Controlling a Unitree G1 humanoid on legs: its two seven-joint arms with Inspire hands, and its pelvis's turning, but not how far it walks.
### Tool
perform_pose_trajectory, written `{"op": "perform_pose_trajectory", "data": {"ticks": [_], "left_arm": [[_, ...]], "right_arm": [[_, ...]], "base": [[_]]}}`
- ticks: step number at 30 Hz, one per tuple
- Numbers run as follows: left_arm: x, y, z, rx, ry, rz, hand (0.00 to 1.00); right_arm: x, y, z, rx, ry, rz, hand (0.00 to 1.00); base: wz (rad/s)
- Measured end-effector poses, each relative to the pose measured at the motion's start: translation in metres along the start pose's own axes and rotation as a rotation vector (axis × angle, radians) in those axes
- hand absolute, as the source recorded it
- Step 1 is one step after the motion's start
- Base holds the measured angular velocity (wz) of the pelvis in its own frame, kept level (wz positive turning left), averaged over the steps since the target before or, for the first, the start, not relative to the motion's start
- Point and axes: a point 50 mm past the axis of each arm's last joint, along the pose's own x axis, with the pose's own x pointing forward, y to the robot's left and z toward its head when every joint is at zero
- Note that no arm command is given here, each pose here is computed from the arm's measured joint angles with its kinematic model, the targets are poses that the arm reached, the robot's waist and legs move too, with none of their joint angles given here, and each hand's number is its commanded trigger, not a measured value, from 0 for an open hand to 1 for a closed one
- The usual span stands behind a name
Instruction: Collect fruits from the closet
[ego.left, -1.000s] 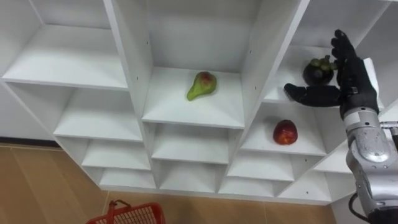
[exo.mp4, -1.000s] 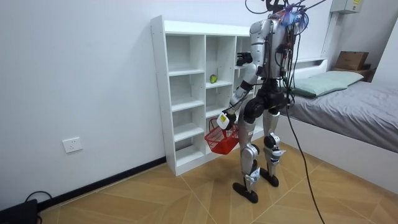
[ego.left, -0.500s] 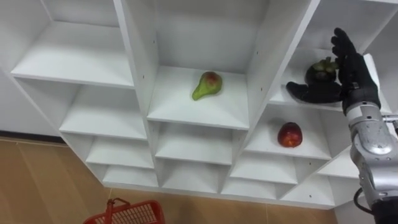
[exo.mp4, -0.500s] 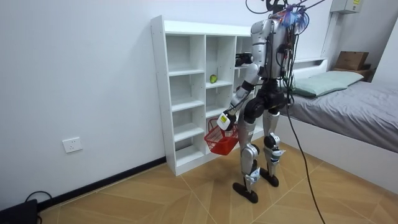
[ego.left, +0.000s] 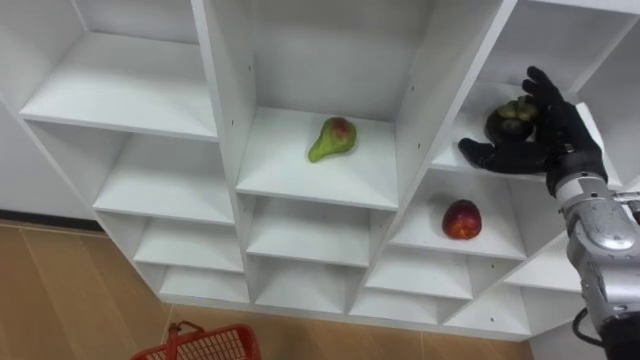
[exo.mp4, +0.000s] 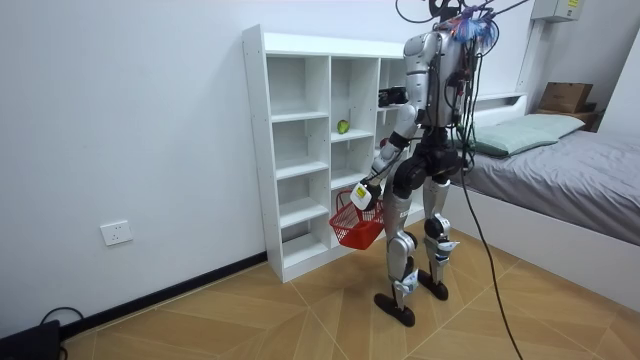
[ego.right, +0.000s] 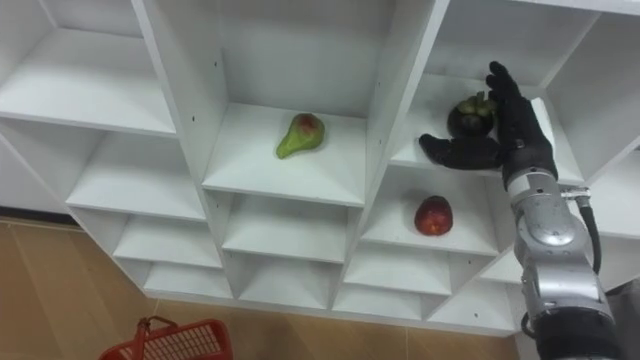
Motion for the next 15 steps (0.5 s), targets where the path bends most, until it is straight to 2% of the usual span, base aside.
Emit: {"op": "perform_pose_trajectory", "data": {"ticks": [15], "left_arm": [[-0.0005, -0.0005, -0.0028, 0.002, 0.011, -0.001, 1.00]], "right_arm": [[-0.0002, -0.0041, -0.0065, -0.005, 0.030, 0.026, 0.00]], "base": [[0.00]]}}
